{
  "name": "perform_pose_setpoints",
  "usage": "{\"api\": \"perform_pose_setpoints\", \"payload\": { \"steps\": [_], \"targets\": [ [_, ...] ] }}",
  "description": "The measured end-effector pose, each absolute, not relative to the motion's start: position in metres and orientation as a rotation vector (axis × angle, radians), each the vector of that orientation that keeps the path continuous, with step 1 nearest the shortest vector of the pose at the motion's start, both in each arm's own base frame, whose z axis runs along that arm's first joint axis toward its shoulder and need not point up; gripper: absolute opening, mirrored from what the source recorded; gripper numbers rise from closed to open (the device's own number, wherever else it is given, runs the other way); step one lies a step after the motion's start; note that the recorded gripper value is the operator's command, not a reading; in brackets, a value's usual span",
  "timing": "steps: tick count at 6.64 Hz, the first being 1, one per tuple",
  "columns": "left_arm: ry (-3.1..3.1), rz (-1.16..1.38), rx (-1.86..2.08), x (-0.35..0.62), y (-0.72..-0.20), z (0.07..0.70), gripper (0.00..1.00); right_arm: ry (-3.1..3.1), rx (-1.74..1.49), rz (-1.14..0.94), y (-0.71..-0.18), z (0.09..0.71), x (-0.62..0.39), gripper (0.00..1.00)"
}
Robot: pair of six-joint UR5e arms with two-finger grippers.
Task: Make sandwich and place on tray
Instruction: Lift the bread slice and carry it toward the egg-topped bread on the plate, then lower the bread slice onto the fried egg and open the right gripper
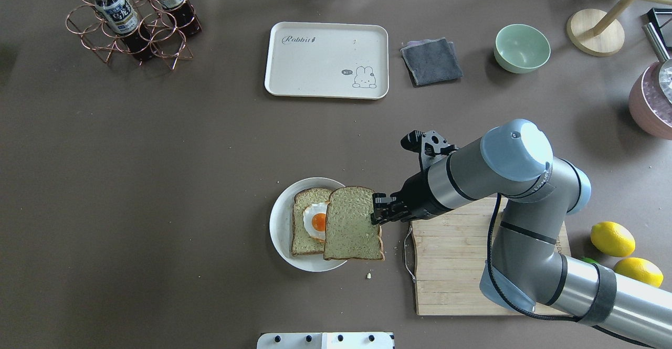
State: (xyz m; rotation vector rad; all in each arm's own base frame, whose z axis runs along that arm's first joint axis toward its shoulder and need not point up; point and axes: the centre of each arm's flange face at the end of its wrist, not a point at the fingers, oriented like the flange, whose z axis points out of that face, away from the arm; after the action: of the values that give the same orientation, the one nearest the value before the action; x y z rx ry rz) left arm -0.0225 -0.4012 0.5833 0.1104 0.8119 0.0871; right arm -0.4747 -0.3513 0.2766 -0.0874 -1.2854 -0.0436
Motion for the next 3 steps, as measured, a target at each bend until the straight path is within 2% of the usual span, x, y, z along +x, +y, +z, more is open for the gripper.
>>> {"api": "perform_pose_setpoints", "payload": {
  "steps": [3],
  "targets": [
    [0.812, 0.083, 0.111, -0.023, -0.401, 0.582, 0.98, -1.287, -0.086, -0.043, -0.363, 0.266, -0.496, 0.0]
  ]
}}
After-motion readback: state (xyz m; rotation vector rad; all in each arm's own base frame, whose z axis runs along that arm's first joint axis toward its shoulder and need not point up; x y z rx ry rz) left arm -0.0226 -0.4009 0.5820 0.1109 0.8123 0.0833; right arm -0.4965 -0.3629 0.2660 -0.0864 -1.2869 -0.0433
